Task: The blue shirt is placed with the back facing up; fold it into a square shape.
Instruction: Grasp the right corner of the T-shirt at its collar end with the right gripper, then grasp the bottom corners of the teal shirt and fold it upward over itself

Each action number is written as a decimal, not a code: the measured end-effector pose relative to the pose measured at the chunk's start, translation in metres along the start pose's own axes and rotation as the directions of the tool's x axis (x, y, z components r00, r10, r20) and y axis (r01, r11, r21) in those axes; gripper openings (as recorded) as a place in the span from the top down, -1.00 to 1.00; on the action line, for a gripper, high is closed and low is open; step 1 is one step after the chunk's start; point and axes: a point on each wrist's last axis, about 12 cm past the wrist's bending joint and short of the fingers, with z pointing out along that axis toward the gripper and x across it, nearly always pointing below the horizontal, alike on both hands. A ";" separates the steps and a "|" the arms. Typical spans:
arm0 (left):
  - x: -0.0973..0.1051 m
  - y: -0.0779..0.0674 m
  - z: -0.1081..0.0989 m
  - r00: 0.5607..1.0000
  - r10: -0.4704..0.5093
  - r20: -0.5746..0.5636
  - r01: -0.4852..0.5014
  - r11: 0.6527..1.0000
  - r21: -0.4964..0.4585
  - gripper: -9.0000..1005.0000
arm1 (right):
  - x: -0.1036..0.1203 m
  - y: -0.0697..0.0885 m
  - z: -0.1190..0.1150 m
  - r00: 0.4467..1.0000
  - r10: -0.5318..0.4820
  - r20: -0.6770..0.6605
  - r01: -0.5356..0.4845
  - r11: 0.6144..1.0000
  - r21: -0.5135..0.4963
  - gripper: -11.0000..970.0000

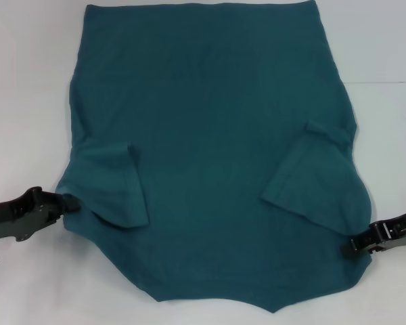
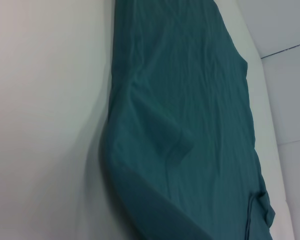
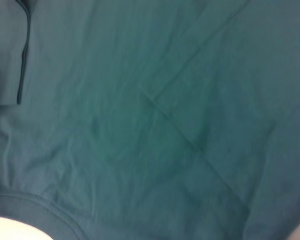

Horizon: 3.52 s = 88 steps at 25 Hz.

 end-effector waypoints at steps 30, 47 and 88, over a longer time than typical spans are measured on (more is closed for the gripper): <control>0.022 0.004 -0.030 0.977 0.045 -0.210 -0.056 0.997 -0.048 0.92 | 0.038 -0.007 -0.025 0.993 0.026 -0.119 -0.038 0.995 -0.097 0.85; 0.023 -0.006 -0.037 0.958 0.073 -0.276 -0.078 0.997 -0.006 0.92 | 0.046 -0.014 -0.036 1.000 -0.007 -0.004 0.006 0.983 -0.181 0.85; -0.106 -0.106 0.112 0.906 0.397 0.144 -0.316 0.864 -0.393 0.92 | -0.121 0.013 -0.010 0.735 -0.152 0.661 -0.080 0.948 0.308 0.85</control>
